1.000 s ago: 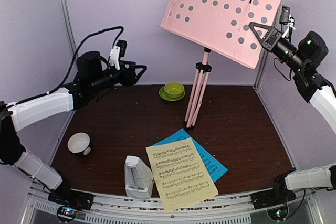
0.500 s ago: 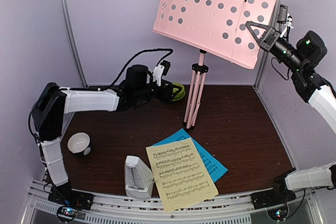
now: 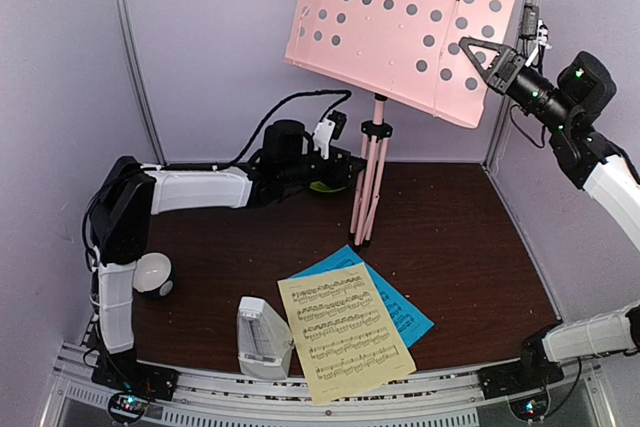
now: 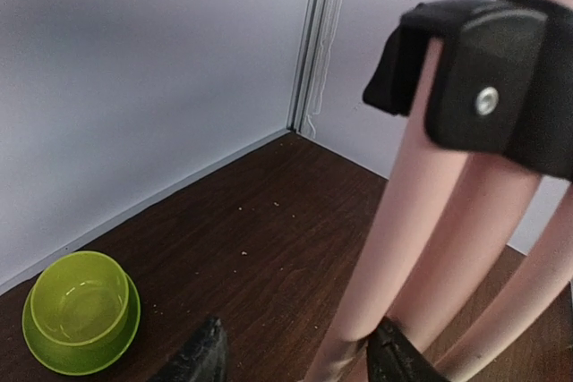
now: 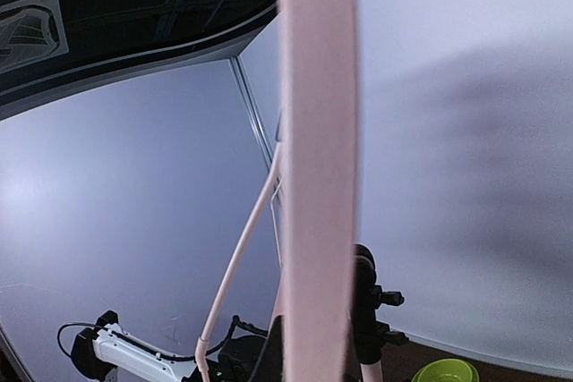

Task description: Set up the instrument practice props

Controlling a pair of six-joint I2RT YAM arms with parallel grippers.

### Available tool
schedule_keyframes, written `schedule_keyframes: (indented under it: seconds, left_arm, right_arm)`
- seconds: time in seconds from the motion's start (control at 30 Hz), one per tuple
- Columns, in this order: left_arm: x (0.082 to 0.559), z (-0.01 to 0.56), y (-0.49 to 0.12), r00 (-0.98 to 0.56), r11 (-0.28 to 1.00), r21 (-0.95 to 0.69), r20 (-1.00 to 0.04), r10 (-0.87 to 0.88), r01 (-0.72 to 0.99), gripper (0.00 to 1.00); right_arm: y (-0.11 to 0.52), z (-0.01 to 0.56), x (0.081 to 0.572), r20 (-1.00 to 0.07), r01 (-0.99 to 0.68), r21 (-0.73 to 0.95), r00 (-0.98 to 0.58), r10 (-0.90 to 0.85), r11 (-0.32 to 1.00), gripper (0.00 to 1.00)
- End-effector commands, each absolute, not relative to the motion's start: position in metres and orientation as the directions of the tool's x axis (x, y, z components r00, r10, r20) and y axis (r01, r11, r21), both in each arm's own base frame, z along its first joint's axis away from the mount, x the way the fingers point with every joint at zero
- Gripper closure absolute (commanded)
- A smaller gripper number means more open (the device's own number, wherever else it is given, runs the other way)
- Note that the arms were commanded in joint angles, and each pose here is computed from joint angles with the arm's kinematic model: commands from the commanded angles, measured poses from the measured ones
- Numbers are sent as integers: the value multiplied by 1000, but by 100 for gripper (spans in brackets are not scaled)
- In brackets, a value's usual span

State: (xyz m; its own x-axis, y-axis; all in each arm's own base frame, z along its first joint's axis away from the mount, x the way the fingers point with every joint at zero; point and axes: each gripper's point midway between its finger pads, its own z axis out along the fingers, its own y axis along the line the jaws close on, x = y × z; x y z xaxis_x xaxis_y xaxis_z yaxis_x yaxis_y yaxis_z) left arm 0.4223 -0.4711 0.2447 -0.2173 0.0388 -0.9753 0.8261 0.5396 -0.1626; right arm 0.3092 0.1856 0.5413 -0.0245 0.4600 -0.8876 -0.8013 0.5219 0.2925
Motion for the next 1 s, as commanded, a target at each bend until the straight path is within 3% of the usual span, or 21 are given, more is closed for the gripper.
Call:
schedule_keyframes:
  seconds: [0.0,0.27,0.67,0.83,0.97]
  left_arm:
    - [435,242,-478,-197,554,-143,-980,39,820,46]
    - [448,230,-488,-197,579,-128,-979,57,805,55]
    - [440,215,-510,-215,528,-123,-970,115,840,52]
    - [436,215,-514,-215,499,-119,-967,140,858,75]
    - [437,239,-508,-123,501,-26,-979,160,865,93]
  right_arm:
    - [179,594,282,-843,-835,188,133,521,517,100]
    - [184,594,282,-855,-839,197,106,507,508,100]
    - [196,602,277,-861,-865,187,84,502,465,100]
    - [199,605,273,-863,-874,180,80,499,452,100]
    - [199,614,267,-865,-876,159,98,492,454,100]
